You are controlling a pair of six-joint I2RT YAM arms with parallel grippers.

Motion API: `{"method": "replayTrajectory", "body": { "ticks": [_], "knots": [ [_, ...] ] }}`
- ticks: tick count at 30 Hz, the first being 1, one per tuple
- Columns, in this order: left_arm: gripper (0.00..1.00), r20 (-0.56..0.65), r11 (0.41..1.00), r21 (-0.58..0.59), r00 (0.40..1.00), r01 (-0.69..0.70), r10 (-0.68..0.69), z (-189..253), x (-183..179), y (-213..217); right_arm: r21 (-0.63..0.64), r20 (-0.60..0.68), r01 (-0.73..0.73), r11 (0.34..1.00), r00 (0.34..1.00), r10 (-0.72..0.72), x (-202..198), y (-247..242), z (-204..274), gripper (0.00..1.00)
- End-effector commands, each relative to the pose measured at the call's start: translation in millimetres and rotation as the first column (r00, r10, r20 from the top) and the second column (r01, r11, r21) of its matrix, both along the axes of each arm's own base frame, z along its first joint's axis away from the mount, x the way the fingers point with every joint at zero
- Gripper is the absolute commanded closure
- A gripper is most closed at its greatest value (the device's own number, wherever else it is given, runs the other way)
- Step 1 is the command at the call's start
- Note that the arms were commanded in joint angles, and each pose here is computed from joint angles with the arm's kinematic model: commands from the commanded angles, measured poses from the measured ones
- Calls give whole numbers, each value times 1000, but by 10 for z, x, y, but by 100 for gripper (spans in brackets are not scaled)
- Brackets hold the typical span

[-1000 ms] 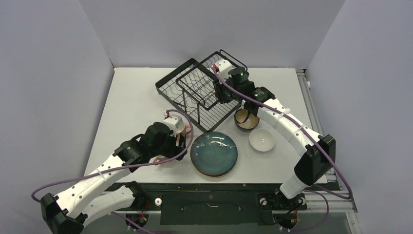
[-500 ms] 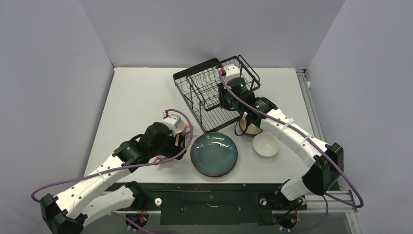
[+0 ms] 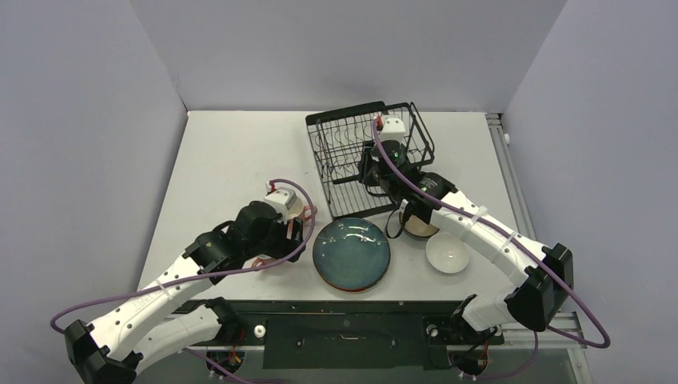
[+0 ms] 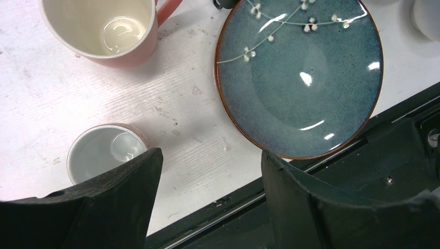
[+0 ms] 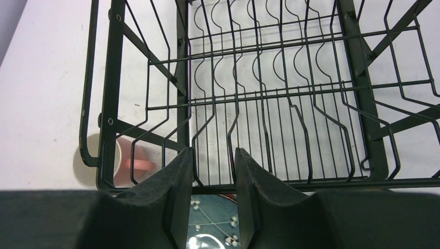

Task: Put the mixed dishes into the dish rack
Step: Adjust the dish rack at the center of the board.

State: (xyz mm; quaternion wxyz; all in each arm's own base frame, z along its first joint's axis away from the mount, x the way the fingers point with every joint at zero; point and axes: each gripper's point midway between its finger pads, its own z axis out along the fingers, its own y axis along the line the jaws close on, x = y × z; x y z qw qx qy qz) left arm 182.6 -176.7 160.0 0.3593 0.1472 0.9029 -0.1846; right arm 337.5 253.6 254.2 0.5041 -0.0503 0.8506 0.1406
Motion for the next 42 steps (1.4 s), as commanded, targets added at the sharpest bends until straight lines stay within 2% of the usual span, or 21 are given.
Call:
{"method": "replayTrajectory", "body": {
  "ticks": [1, 8, 16, 21, 26, 31, 35, 37, 42],
  "knots": [
    [33, 40, 999, -31, 999, -25, 26, 129, 54, 13, 147, -26, 58, 987, 998, -55, -84, 160, 62, 100],
    [33, 52, 999, -33, 998, -42, 44, 154, 65, 44, 163, -19, 58, 985, 998, -55, 18, 364, 146, 100],
    [32, 59, 998, -45, 997, -46, 49, 181, 60, 51, 88, -9, 89, 992, 996, -89, 126, 338, 99, 100],
    [27, 59, 998, -53, 998, -33, 36, 191, 51, 26, 76, 15, 99, 992, 995, -101, 114, 262, 194, 81],
    [21, 61, 998, -52, 998, -32, 35, 190, 49, 31, 59, 34, 108, 992, 993, -110, 101, 192, 308, 71],
    [17, 66, 998, -54, 997, -30, 34, 203, 52, 32, 43, 60, 108, 993, 992, -110, 84, 150, 456, 56],
    [9, 67, 998, -54, 997, -26, 30, 205, 52, 26, 25, 80, 107, 994, 991, -109, 42, 118, 557, 51],
    [1, 70, 998, -59, 997, -23, 27, 220, 54, 15, 17, 89, 98, 995, 991, -99, -9, 111, 611, 50],
    [4, 70, 996, -86, 997, -17, 23, 245, 61, -36, 20, 98, 65, 998, 993, -67, -155, 67, 695, 49]
  ]
}}
